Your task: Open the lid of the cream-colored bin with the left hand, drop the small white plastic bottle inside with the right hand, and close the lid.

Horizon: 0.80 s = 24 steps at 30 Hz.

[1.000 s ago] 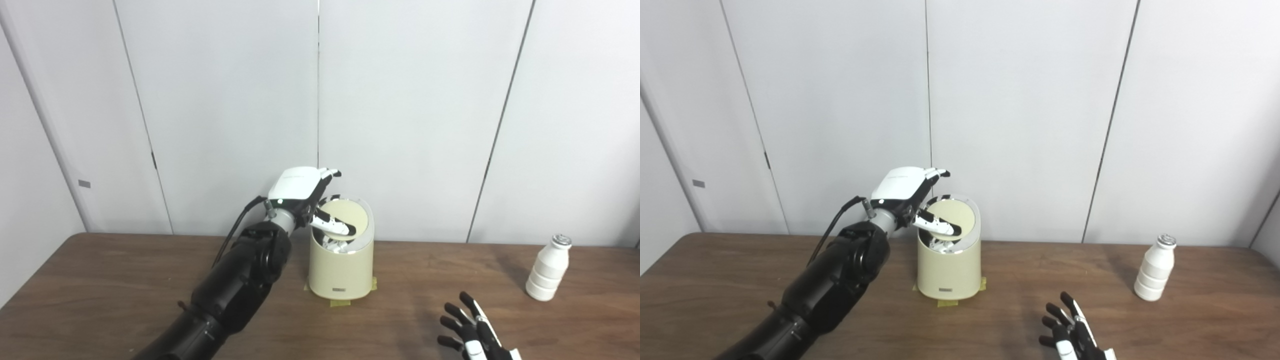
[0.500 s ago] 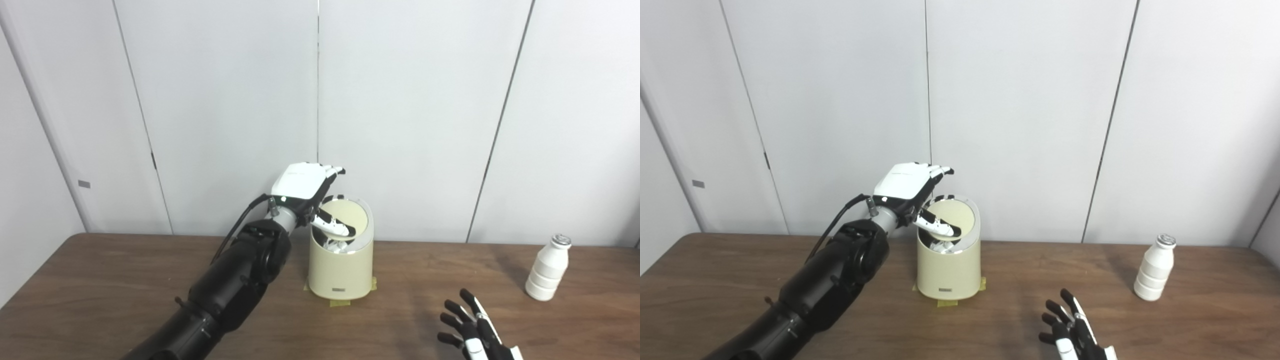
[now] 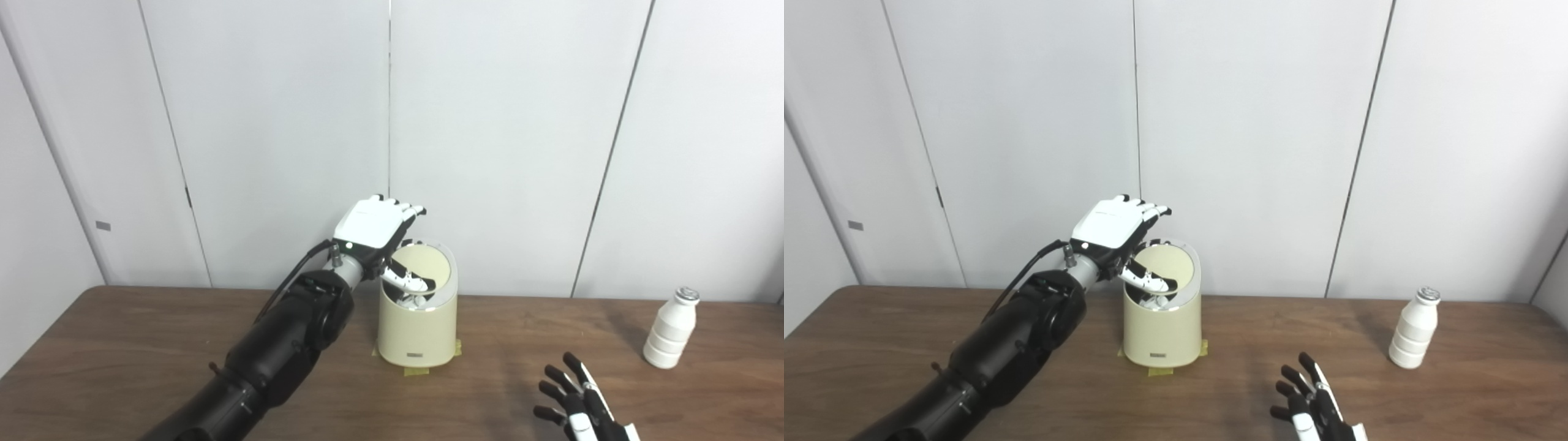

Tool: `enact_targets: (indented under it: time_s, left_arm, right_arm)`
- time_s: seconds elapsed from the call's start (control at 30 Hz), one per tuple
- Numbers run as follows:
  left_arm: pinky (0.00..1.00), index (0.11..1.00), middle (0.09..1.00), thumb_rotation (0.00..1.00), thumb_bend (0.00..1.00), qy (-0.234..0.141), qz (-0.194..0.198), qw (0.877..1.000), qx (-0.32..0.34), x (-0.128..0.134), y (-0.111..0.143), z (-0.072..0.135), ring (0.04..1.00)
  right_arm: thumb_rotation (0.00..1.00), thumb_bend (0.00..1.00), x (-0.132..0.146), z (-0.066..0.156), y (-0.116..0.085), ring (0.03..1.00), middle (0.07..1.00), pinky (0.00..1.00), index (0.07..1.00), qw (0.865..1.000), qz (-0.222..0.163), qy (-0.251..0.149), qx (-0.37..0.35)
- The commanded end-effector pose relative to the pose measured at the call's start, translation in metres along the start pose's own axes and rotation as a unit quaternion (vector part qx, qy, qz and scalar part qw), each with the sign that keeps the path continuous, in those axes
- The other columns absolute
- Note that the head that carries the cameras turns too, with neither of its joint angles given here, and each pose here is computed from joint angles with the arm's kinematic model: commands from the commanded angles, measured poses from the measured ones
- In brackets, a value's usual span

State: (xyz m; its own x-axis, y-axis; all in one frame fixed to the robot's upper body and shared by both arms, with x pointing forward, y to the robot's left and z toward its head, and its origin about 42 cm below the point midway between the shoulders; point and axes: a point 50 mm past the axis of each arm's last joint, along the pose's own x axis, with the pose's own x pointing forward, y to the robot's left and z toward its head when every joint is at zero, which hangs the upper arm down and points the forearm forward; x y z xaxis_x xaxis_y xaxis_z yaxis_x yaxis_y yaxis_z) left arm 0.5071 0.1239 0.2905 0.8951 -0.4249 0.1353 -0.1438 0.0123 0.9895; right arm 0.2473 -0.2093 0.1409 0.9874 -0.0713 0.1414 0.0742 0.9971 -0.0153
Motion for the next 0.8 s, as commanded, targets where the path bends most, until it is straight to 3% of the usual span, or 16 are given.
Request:
enact_targets:
  time_s: [0.0, 0.43, 0.77]
  left_arm:
    - [0.98, 0.940, 0.918, 0.20, 0.98, 0.005, -0.002, 0.999, 0.037, 0.002, 0.004, -0.009, 0.934]
    - [1.00, 0.939, 0.911, 0.18, 1.00, 0.002, -0.010, 0.999, 0.049, 0.000, -0.008, -0.009, 0.929]
    - [0.98, 0.947, 0.921, 0.21, 0.99, 0.006, -0.006, 1.000, 0.025, 0.003, 0.005, -0.014, 0.940]
  right_arm:
    - [0.82, 0.46, -0.004, 0.011, 0.004, 0.835, 0.872, 0.69, 0.942, 1.000, -0.005, -0.023, 0.012]
    - [0.80, 0.47, -0.004, 0.013, 0.006, 0.826, 0.866, 0.69, 0.940, 1.000, -0.002, -0.025, 0.015]
    - [0.80, 0.46, -0.001, 0.010, 0.007, 0.832, 0.871, 0.70, 0.943, 0.999, 0.002, -0.028, 0.020]
